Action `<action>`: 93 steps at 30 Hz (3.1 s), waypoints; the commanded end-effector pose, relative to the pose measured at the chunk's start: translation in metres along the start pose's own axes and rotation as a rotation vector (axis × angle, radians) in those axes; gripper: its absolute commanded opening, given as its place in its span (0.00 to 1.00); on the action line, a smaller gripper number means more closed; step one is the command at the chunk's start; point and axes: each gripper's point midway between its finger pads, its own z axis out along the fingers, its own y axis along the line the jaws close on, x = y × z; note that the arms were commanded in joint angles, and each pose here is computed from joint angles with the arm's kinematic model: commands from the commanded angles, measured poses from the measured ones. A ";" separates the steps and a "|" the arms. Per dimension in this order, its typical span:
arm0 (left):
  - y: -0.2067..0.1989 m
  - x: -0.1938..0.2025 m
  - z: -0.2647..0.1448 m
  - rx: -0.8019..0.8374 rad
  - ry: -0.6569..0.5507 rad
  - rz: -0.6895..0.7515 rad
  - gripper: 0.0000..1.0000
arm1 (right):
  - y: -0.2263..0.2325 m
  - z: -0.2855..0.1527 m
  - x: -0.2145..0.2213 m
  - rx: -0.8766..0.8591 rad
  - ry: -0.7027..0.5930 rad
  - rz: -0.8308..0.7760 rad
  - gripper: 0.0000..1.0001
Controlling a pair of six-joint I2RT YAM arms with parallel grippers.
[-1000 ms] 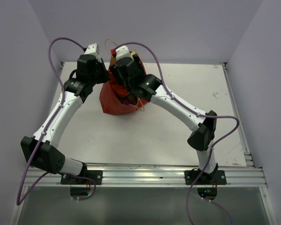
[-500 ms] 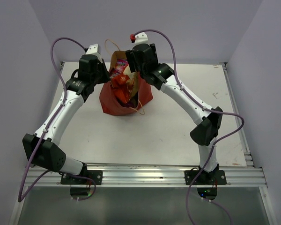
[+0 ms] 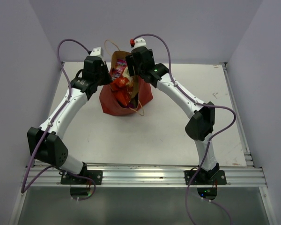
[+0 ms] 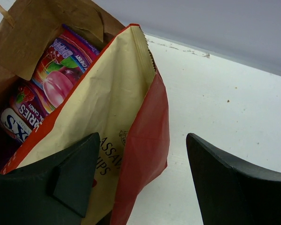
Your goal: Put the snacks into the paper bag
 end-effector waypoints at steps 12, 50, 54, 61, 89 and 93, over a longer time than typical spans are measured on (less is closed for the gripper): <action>-0.010 -0.031 -0.005 0.016 -0.081 -0.009 0.17 | 0.017 0.018 0.032 -0.045 0.083 0.012 0.77; 0.018 -0.026 -0.006 -0.139 -0.016 0.102 0.00 | -0.028 -0.035 0.017 0.023 0.104 -0.124 0.00; 0.021 -0.021 -0.013 -0.141 0.008 0.125 0.00 | -0.038 -0.063 0.003 0.015 0.102 -0.105 0.00; 0.025 -0.014 -0.034 -0.142 0.063 0.159 0.00 | -0.050 -0.111 -0.022 -0.001 0.079 -0.048 0.00; -0.006 0.026 -0.115 0.017 0.230 0.054 0.00 | -0.067 -0.221 0.112 -0.009 0.389 0.014 0.00; -0.001 0.055 -0.116 0.024 0.272 0.032 0.00 | -0.063 -0.220 0.132 -0.018 0.430 0.015 0.00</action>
